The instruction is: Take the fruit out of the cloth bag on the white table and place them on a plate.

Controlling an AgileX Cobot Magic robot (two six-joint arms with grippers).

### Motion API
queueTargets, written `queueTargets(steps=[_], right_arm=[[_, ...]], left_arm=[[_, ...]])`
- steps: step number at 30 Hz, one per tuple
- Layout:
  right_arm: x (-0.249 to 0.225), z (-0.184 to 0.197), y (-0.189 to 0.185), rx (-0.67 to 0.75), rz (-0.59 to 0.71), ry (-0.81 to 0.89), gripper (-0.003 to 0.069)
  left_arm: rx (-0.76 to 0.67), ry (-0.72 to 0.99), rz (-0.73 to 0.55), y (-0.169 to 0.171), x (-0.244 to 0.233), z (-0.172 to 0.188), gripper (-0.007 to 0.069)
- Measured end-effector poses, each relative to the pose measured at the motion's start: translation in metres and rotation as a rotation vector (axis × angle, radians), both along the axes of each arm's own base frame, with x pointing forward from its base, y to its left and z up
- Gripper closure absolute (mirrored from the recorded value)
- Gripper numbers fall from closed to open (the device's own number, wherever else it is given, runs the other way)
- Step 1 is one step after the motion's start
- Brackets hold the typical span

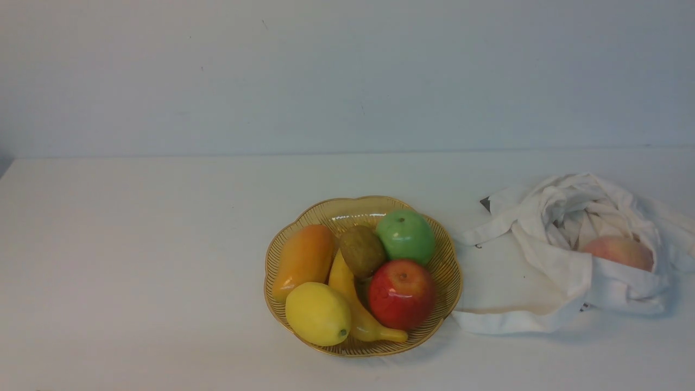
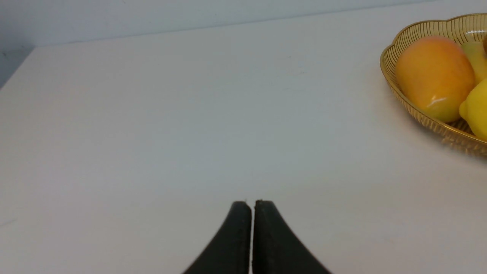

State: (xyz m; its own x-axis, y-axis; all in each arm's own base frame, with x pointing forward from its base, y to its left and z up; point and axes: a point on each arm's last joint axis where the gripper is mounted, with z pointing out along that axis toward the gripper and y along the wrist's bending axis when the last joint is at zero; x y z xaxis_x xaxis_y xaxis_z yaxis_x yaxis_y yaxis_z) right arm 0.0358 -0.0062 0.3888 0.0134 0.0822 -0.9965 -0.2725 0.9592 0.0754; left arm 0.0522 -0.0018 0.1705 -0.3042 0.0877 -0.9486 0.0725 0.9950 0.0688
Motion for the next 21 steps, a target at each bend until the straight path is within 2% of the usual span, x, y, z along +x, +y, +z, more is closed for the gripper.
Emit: queueTargets(steps=[8,16,21], right_arm=[[-0.001,-0.029,0.000,-0.016,0.002,0.040,0.0670],[-0.001,-0.029,0.001,0.006,0.020,0.039,0.0670],[-0.002,-0.024,0.010,-0.006,0.105,-0.059,0.0670]], left_arm=[[0.000,0.000,0.000,0.000,0.000,0.000,0.0633],[0.000,0.000,0.000,0.000,0.000,0.000,0.0633],[0.000,0.000,0.000,0.000,0.000,0.000,0.0633]])
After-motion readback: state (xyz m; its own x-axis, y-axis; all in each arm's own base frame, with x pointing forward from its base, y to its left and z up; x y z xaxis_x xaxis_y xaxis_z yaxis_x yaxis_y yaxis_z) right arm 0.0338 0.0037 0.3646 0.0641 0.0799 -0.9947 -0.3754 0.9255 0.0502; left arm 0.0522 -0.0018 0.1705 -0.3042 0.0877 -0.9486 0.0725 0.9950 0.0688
